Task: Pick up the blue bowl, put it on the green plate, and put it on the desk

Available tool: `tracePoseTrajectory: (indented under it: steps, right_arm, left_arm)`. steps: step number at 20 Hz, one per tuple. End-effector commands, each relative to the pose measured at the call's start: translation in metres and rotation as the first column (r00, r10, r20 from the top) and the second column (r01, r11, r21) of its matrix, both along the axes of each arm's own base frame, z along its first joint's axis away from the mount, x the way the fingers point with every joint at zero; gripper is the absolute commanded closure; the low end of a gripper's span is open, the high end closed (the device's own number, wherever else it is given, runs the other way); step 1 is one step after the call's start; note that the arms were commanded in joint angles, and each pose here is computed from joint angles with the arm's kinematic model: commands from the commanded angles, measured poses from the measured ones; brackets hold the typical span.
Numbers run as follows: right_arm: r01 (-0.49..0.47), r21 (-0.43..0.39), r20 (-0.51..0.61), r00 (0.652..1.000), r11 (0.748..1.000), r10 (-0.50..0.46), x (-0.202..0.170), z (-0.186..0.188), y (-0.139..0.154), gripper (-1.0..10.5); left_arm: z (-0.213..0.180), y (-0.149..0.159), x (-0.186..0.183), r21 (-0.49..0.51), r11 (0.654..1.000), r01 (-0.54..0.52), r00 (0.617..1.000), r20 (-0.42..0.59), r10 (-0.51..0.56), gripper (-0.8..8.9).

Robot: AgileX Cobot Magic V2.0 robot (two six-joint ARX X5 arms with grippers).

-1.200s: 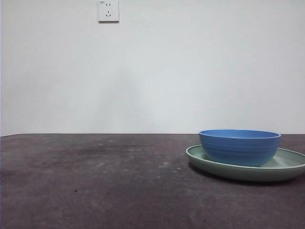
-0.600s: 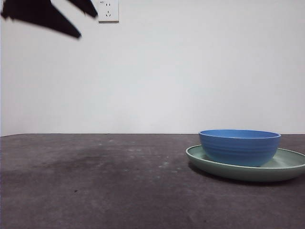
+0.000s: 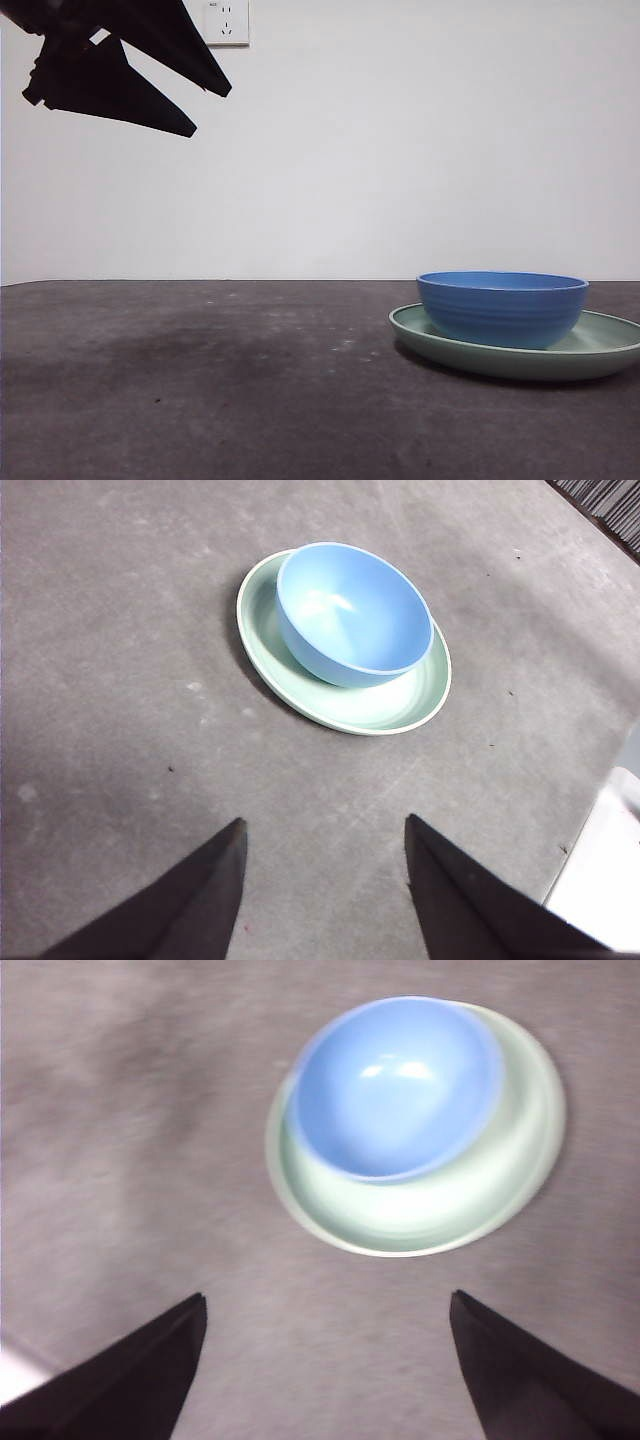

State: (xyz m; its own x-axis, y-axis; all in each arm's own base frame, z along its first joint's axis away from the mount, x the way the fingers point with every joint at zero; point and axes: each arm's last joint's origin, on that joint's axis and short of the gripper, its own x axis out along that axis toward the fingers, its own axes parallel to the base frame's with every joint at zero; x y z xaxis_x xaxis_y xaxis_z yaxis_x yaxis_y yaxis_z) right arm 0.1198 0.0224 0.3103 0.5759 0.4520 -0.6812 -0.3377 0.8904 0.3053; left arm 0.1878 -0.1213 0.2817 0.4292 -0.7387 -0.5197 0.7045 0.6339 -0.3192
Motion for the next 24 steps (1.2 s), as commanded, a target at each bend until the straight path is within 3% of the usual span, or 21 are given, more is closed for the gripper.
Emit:
tracePoseTrajectory:
  steps: [1,4,12,17,24]
  right_arm:
    - [0.160,-0.045,0.007,0.987,0.986,-0.160,0.009,0.004,-0.004,5.7]
    - [0.252,-0.105,-0.048,0.965,0.962,-0.258,0.038,-0.008,-0.010,5.8]
    - [0.232,-0.093,-0.222,0.943,0.968,-0.248,0.128,-0.071,-0.014,6.4]
    - [0.229,-0.106,-0.278,0.928,0.968,-0.250,0.160,-0.110,-0.014,6.5]
    - [0.214,-0.091,-0.322,0.918,0.973,-0.232,0.182,-0.147,-0.013,7.8]
  left_arm:
    - [0.002,-0.003,0.001,-0.007,1.000,0.009,1.000,0.005,-0.009,5.56]
    - [0.002,-0.003,0.001,-0.006,1.000,0.010,1.000,0.005,-0.010,5.56]
    - [0.002,-0.003,0.001,-0.005,1.000,0.010,1.000,0.004,-0.010,5.56]
    - [0.002,-0.003,0.001,-0.005,1.000,0.009,1.000,0.003,-0.009,5.56]
    - [0.002,-0.002,0.000,-0.003,1.000,0.009,1.000,-0.002,-0.009,5.56]
